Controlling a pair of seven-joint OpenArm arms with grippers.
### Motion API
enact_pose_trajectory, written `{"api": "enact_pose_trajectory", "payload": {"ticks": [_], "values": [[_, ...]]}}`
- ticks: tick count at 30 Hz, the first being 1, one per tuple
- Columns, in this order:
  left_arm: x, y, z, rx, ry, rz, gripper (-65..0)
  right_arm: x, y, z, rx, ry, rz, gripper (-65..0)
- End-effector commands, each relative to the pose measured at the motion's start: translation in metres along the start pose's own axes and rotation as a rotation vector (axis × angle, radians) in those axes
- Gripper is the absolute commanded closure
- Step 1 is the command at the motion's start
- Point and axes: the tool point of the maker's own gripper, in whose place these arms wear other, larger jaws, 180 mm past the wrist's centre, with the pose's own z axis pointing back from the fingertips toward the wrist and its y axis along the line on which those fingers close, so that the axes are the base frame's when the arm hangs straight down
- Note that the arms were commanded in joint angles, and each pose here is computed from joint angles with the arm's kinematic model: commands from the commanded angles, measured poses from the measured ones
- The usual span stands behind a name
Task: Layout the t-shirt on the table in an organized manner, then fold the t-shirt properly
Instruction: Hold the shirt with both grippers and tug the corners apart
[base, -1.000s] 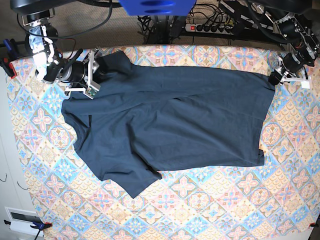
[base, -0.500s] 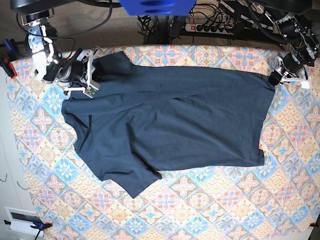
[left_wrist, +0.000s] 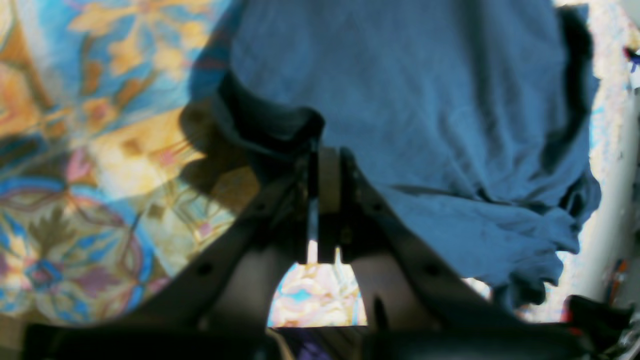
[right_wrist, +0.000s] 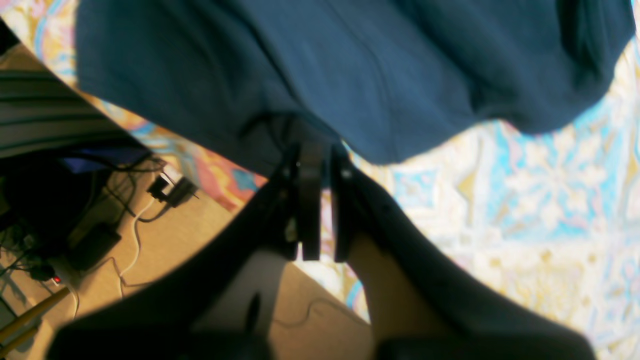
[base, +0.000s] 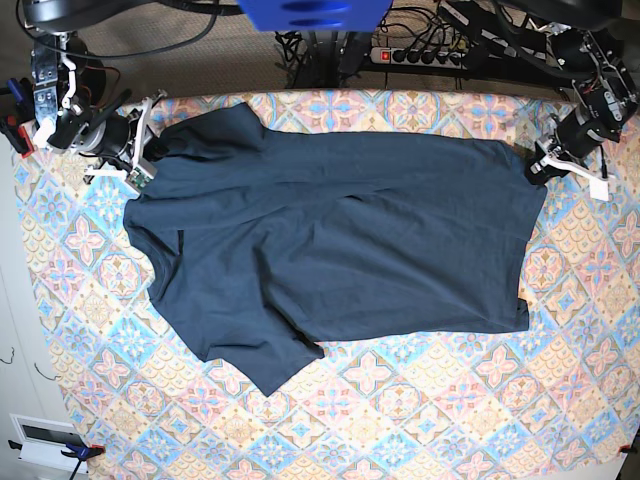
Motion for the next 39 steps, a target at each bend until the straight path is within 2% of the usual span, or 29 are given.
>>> {"api": "enact_pose_trajectory", "payload": {"ticks": [1, 3, 7, 9, 14, 20, 28, 31, 35, 39], "values": [[0.008, 0.003, 0.006, 0.012, -0.020, -0.017, 0.0, 0.005, -0.006, 0.005, -0.015, -0.015, 0.016, -4.6], [0.007, 0.003, 0.007, 0.014, -0.018, -0.017, 0.0, 0.006, -0.005, 0.004, -0.013, -0.016, 0.015, -8.6], [0.006, 0.006, 0.008, 0.023, -0.017, -0.014, 0.0, -0.002, -0.007, 0.000, -0.008, -0.003, -0.011, -20.3], [0.007, 0.013, 0.013, 0.040, -0.027, -0.004, 0.0, -0.012, -0.009, -0.003, -0.003, 0.018, -0.037, -23.7], [0.011, 0.020, 0.019, 0.057, -0.047, 0.010, 0.0, -0.026, 0.006, -0.017, 0.058, 0.062, -0.050, -24.0], [0.010, 0.020, 0.018, 0.056, -0.047, 0.011, 0.0, 0.004, 0.008, -0.032, 0.091, 0.023, 0.016, -24.0], [0.009, 0.019, 0.018, 0.052, -0.047, 0.015, 0.0, -0.017, -0.008, -0.035, 0.006, 0.131, 0.082, -23.9], [0.010, 0.019, 0.018, 0.051, -0.048, 0.015, 0.0, -0.018, -0.004, -0.037, 0.017, 0.135, 0.087, -19.4], [0.011, 0.018, 0.017, 0.048, -0.050, 0.013, 0.0, -0.017, 0.006, -0.040, 0.044, 0.137, 0.104, -2.9], [0.011, 0.018, 0.017, 0.049, -0.050, 0.011, 0.0, -0.007, 0.009, -0.034, 0.038, 0.111, 0.134, -3.6]]}}
